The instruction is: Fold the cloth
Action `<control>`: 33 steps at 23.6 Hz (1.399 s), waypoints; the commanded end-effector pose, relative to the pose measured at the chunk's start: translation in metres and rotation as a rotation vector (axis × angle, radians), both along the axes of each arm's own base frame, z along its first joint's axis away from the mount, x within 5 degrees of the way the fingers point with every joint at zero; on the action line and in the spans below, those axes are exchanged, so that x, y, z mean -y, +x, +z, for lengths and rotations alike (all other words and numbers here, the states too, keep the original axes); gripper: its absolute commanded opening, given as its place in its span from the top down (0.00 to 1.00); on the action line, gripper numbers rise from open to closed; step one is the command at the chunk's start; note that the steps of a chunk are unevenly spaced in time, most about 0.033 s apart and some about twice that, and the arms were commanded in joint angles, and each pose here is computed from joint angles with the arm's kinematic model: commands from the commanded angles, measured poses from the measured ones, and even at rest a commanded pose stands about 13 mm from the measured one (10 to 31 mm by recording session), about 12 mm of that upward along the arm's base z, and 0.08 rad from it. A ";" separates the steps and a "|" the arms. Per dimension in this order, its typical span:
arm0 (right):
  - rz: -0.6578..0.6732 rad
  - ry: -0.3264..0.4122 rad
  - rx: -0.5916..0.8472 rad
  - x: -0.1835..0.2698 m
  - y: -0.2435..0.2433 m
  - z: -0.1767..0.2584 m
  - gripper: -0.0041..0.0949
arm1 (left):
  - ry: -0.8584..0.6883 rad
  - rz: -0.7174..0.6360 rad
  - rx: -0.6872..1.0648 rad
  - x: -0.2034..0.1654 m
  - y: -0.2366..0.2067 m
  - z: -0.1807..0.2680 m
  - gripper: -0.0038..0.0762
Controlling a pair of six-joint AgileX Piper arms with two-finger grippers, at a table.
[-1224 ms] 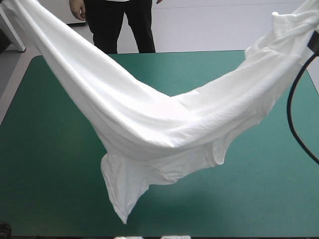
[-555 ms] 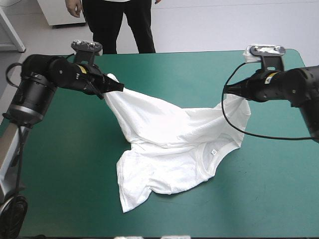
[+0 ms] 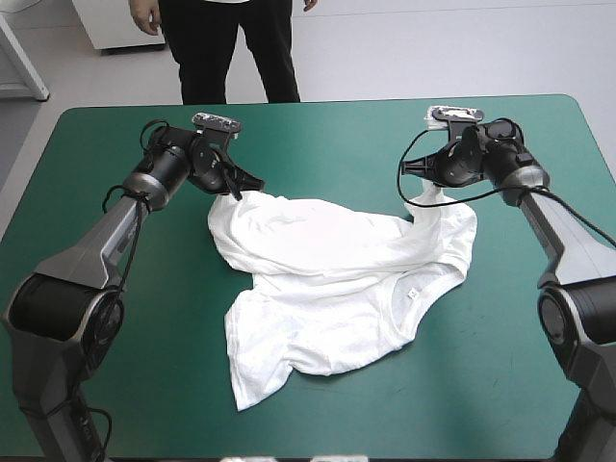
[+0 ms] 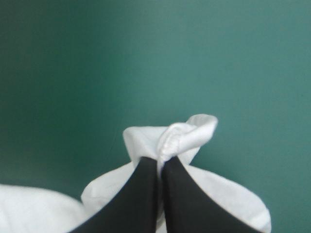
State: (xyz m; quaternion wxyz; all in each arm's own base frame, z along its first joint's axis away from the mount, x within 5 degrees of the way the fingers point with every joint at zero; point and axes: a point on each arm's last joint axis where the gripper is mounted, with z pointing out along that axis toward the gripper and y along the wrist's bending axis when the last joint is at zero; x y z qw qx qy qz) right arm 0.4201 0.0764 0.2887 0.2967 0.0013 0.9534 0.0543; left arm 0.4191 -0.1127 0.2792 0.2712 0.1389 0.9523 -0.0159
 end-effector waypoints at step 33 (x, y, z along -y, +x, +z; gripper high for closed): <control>-0.018 -0.003 0.071 0.043 -0.069 0.130 0.49 | -0.036 -0.058 -0.048 0.019 -0.157 0.127 0.36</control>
